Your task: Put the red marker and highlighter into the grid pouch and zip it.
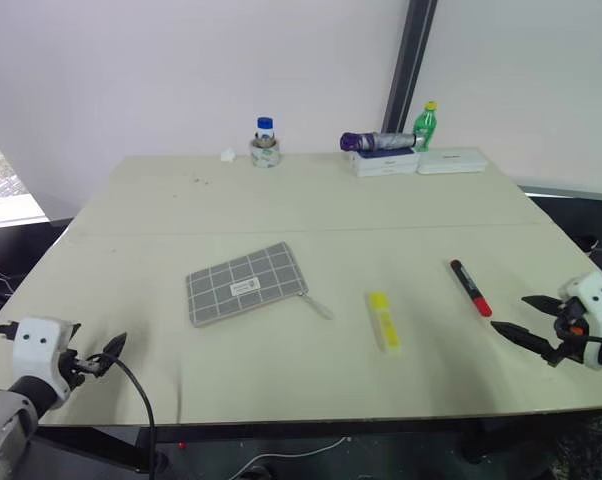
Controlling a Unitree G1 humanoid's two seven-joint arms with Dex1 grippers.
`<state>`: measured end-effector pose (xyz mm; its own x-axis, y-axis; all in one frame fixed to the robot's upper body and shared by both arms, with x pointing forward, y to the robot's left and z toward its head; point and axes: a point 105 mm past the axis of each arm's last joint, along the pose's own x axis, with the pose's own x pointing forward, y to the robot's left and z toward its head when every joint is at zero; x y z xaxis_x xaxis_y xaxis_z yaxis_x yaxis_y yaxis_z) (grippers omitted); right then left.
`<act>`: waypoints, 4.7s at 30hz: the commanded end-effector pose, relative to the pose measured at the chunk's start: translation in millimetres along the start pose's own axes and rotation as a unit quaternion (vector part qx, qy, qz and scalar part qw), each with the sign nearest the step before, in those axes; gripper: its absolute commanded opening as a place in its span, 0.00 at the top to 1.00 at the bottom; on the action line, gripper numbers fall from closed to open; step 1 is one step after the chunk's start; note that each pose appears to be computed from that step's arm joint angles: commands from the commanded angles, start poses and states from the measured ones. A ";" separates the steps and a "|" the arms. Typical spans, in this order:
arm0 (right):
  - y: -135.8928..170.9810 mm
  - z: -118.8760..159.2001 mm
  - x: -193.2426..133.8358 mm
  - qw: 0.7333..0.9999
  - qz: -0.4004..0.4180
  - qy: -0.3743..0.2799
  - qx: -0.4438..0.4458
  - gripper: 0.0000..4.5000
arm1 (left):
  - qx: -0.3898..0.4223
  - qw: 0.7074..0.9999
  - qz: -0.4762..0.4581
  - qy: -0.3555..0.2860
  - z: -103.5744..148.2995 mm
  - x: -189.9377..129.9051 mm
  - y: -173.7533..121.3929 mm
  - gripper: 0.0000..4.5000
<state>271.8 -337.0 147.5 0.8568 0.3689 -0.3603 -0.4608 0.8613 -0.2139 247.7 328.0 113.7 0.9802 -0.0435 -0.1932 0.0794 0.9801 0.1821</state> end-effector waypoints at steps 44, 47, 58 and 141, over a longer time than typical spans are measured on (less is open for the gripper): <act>168.6 127.2 219.2 0.995 0.056 -0.074 -0.036 0.99 | 0.448 0.883 -0.106 -0.092 38.6 60.5 -17.3 0.00; 175.4 129.6 231.0 0.995 0.061 -0.068 -0.027 0.99 | 0.465 0.870 -0.127 -0.104 37.7 69.0 -22.9 0.00; 193.4 128.5 248.3 0.994 0.086 -0.052 -0.031 0.99 | 0.488 0.835 -0.227 -0.117 19.3 77.4 -51.1 0.00; 154.1 149.4 186.5 0.985 0.122 -0.124 0.000 0.39 | 0.111 0.934 -0.280 -0.192 85.7 62.1 -180.9 1.00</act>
<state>395.3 -91.3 164.7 0.7536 0.6166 -0.2279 -0.6498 0.7512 -0.1161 313.9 135.6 140.5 0.7768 -0.6297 -0.0037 0.5918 0.7280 0.3461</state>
